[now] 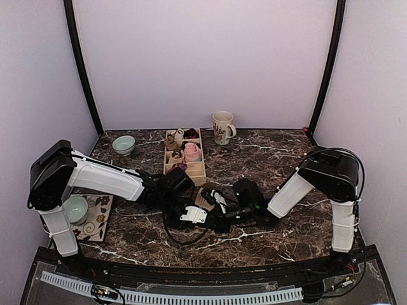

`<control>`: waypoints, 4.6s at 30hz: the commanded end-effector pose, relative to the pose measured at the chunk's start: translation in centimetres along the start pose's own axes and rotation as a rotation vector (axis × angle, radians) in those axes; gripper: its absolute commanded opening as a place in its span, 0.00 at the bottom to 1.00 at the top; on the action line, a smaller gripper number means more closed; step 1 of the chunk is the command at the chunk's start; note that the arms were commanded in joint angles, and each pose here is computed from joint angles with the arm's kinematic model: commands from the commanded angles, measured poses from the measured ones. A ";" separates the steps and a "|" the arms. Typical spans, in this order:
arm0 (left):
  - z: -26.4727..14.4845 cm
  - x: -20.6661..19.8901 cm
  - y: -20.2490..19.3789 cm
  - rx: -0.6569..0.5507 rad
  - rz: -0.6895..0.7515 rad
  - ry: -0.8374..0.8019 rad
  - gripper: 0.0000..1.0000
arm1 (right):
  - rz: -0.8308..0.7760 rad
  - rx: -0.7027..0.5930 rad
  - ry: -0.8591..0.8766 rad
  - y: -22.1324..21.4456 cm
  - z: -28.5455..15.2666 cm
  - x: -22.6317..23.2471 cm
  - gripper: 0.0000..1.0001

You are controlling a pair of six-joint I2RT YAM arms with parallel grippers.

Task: Roll the socks
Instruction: Pick up the sock from the center of the board.

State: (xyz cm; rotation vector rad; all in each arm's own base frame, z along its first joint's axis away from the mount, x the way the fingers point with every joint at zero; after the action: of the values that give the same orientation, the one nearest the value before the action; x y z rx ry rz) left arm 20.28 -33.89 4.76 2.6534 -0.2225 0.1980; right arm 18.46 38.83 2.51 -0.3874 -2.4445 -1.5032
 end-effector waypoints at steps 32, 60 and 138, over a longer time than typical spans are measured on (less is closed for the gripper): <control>-2.9 -0.6 2.1 -0.049 0.026 0.097 0.40 | 0.400 0.521 -0.055 -15.9 -3.0 1.1 0.00; -0.4 -1.9 0.3 0.005 0.018 0.025 0.38 | 0.409 0.513 -0.037 -15.6 -2.9 1.4 0.00; 6.1 -4.7 -5.0 0.330 -0.527 -0.820 0.00 | -0.842 0.227 -0.166 -0.9 -1.2 8.0 0.44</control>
State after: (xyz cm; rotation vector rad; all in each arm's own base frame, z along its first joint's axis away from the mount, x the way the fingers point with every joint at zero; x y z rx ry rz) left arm 17.63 -36.29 3.84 2.4695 0.2705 -1.2053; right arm 10.54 37.12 5.07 0.6829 -3.0501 -1.4019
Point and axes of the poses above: each gripper's point midway between its finger pads, its own z axis out along the fingers, its own x axis along the line the jaws close on, y = z × x, the point moved 3 cm from there along -z, back along the fingers, and after that the axes turned 11 degrees about -z, right-handed, at the moved point
